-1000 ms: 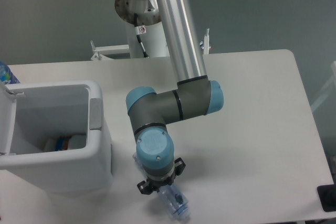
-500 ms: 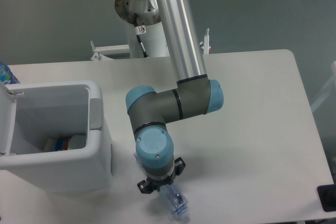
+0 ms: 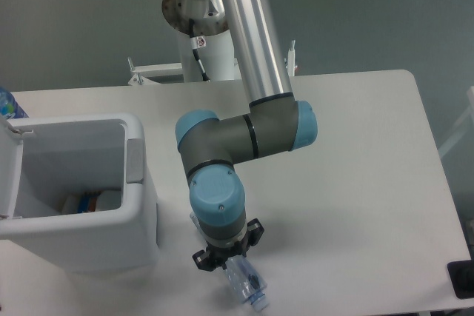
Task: Place the trash in the trash can
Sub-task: 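Lift the bottle and carry it over the white bin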
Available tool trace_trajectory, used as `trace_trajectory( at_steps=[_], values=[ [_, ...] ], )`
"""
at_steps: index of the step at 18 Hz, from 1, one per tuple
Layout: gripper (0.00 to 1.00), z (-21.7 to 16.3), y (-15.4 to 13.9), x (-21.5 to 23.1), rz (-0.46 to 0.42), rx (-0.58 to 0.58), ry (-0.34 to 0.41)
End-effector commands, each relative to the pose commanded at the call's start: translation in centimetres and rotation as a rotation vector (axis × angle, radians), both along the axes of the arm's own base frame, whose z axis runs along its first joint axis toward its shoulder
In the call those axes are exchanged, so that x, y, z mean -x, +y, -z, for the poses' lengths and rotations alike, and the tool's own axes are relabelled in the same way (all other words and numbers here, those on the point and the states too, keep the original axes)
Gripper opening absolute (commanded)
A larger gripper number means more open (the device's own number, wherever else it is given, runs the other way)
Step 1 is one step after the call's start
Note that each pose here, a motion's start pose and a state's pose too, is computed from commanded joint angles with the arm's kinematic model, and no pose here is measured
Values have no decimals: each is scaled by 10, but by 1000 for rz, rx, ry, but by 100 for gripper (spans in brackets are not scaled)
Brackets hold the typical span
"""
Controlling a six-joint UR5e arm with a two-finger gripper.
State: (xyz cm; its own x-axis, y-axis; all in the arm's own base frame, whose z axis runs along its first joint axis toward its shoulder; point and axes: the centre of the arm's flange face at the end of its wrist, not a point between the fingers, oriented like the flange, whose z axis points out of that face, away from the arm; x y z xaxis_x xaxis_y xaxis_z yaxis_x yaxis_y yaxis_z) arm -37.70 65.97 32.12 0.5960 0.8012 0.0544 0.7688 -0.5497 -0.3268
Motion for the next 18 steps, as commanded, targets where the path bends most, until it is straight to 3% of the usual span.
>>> trace_trajectory(
  at_steps=[2,6,11,18],
  values=[
    [48,-54,-4,4,14,-170,32],
    [48,-129,-15,17,30,-343,38],
    [48,-225,-34,17,84,-595,154],
    [45,-262,-42,-30,162,-667,144]
  ],
)
